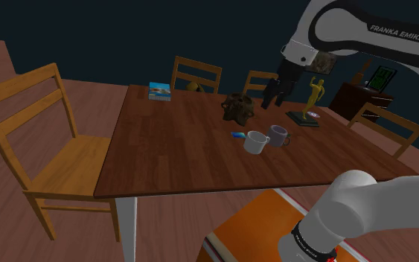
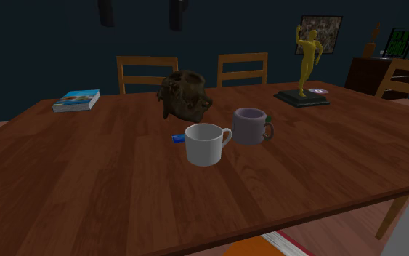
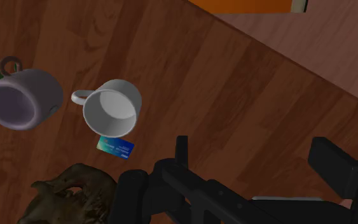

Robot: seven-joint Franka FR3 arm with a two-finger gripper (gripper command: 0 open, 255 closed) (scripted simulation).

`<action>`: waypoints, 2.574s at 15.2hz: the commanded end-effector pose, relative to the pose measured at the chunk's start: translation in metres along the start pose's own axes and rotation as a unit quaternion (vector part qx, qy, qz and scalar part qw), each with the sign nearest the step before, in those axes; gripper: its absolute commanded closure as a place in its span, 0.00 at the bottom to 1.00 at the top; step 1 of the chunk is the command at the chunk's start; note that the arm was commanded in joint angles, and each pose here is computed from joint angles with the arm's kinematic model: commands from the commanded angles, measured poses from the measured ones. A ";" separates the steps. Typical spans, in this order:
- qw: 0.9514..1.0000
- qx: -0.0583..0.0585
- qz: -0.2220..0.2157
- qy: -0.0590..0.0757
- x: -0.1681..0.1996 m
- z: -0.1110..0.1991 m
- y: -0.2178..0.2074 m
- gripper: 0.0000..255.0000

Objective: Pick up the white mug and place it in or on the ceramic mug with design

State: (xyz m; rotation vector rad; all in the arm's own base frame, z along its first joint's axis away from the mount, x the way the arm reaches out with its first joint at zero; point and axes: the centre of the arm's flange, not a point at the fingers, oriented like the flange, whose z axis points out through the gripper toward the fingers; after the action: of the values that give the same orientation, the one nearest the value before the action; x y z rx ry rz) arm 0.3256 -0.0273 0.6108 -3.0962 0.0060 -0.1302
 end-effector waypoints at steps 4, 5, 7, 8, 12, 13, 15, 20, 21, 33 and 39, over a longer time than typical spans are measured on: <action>1.000 -0.007 0.006 -0.008 0.015 0.033 0.016 0.00; 1.000 -0.009 0.008 -0.010 0.020 0.044 0.022 0.00; 1.000 -0.013 0.012 -0.015 0.030 0.065 0.033 0.00; 1.000 -0.016 0.014 -0.018 0.034 0.076 0.039 0.00; 0.999 -0.025 0.021 -0.028 0.052 0.120 0.063 0.00; 0.999 -0.027 0.023 -0.031 0.056 0.131 0.069 0.00; 0.998 -0.031 0.027 -0.036 0.064 0.152 0.082 0.00; 0.997 -0.042 0.037 -0.049 0.084 0.206 0.114 0.00; 0.997 -0.045 0.039 -0.051 0.087 0.217 0.121 0.00; 0.997 -0.047 0.040 -0.054 0.086 0.267 0.130 0.00; 0.997 -0.047 0.040 -0.054 0.086 0.266 0.130 1.00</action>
State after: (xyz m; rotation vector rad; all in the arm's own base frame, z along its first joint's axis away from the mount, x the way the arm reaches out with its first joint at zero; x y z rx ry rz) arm 0.4335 -0.1466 0.3472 -3.1855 0.1378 0.0406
